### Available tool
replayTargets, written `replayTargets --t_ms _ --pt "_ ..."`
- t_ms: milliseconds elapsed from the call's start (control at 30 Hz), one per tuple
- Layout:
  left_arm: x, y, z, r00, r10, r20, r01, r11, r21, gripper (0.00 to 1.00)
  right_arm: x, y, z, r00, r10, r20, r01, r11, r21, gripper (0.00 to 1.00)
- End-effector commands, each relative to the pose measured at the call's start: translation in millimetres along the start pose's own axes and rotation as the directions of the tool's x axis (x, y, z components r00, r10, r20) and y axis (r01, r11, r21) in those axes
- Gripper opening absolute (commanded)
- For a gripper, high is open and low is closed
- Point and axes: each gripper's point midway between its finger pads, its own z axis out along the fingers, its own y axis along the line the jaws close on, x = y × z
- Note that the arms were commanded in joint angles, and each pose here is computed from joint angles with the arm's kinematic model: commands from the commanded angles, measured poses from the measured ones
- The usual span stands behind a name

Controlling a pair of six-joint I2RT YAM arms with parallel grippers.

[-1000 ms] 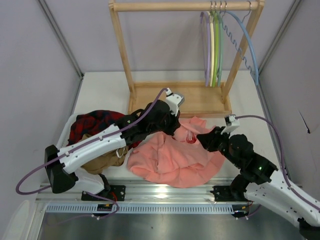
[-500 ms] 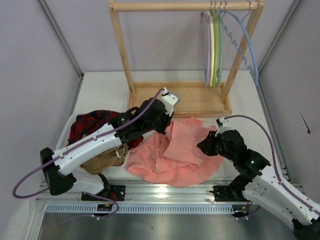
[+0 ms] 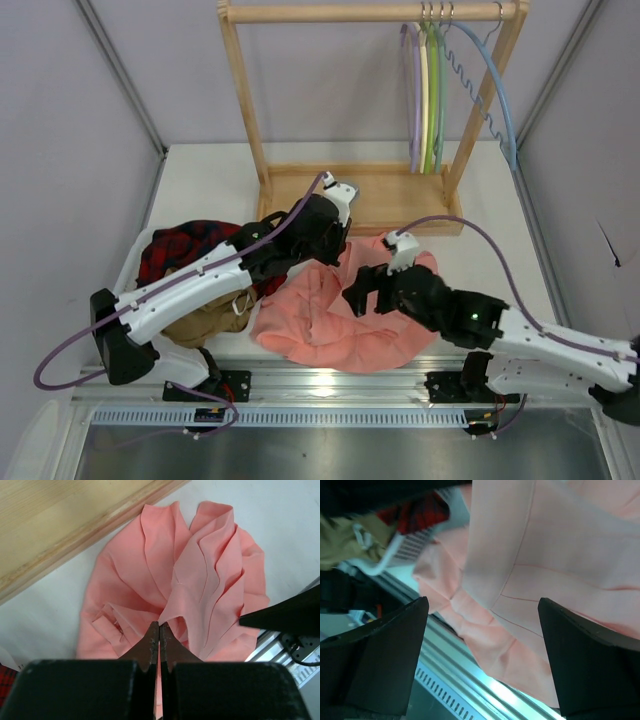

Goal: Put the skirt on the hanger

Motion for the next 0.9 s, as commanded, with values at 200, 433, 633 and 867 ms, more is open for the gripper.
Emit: replayTargets --t_ms 200,433,633,867 --pt "-34.7 -11.5 -8.1 0.986 -0.123 0.109 0.121 0.992 0.030 0.00 -0.9 -21.2 42.4 0.981 0.032 0.194 -0.112 0.903 0.415 0.94" --pt "-23.9 -8.5 -12.0 0.984 -0.144 0.105 0.141 0.989 0.035 0.00 -7.2 -23.6 56.1 0.956 0.059 0.289 -0.183 0.886 0.425 0.82" --pt "-20.9 -2.8 -16.4 0.983 -0.147 0.114 0.146 0.989 0.019 0.00 -10.3 -47.6 46.2 0.958 0.050 0.284 -0.189 0.852 0.488 0.45" --pt "-22.3 1.3 -15.1 0.990 -0.083 0.118 0.084 0.997 0.000 0.00 -1.5 -59.9 18.3 0.973 0.055 0.224 -0.153 0.881 0.447 0.00"
